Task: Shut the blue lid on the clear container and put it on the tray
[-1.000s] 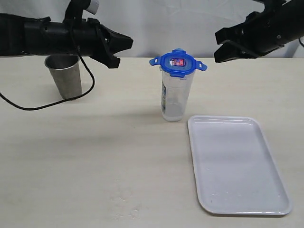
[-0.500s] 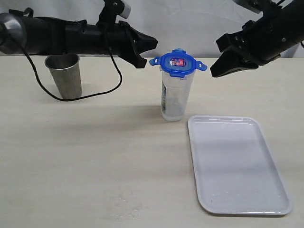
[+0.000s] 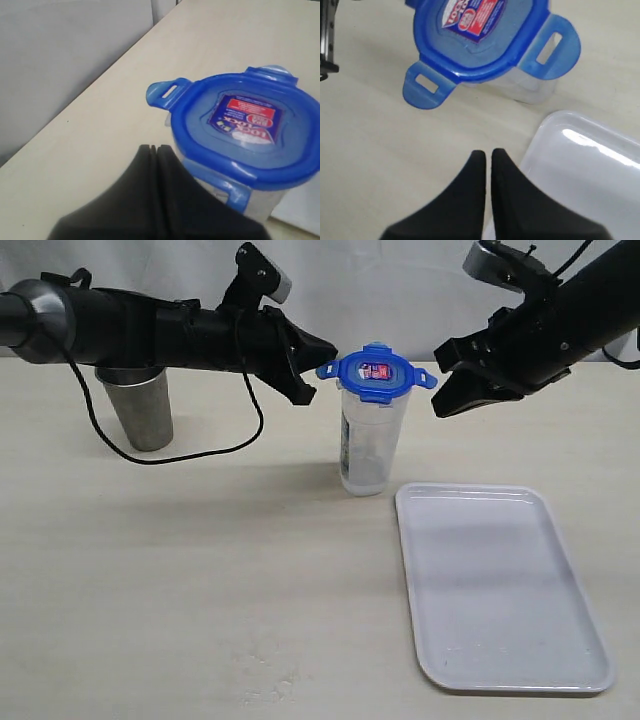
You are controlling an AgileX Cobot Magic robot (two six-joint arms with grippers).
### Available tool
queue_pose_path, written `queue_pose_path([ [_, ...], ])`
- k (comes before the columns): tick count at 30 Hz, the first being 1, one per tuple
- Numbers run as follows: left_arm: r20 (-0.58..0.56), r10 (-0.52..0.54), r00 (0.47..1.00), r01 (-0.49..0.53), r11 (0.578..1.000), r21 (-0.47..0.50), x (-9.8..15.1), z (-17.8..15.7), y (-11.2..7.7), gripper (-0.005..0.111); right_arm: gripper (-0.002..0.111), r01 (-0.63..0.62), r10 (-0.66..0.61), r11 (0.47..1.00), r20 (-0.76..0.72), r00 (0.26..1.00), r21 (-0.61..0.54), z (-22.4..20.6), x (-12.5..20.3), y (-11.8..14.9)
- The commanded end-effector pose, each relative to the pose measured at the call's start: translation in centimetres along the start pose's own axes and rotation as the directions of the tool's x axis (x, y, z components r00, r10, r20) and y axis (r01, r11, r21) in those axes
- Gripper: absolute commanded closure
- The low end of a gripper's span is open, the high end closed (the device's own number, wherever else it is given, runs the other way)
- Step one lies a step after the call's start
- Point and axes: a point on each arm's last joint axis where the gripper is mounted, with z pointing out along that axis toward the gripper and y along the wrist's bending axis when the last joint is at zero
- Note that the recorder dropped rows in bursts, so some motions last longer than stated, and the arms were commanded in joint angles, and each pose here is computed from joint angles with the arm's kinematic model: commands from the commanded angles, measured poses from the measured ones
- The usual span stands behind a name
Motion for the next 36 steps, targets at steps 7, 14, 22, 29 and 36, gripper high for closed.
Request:
queue_pose_path([
  [7, -0.042, 0.030, 0.999, -0.028, 0.998, 0.049, 0.1, 0.0, -0.4, 0.107, 0.104, 0.023, -0.027, 0.997, 0.046, 0.999, 0.075, 0.2, -0.4, -0.8],
  [14, -0.047, 0.025, 0.999, -0.024, 0.999, 0.028, 0.3, -0.3, 0.2, 0.107, 0.104, 0.012, -0.013, 0.999, 0.027, 1.000, 0.044, 0.3, -0.3, -0.5],
  [22, -0.031, -0.003, 1.000, 0.004, 1.000, 0.026, 0.7, -1.5, 1.4, 0.107, 0.104, 0.033, -0.035, 0.998, 0.039, 0.999, 0.058, 0.8, -0.5, -0.9],
  [29, -0.016, -0.013, 1.000, 0.014, 0.999, 0.040, 0.6, -1.7, 1.4, 0.107, 0.104, 0.054, -0.069, 0.992, 0.135, 0.988, 0.113, -0.3, -1.7, -0.9],
  [36, -0.008, -0.014, 1.000, 0.014, 0.998, 0.057, 0.5, -1.7, 1.3, 0.107, 0.104, 0.016, -0.045, 0.991, 0.222, 0.974, 0.132, -0.1, -2.5, -1.3],
])
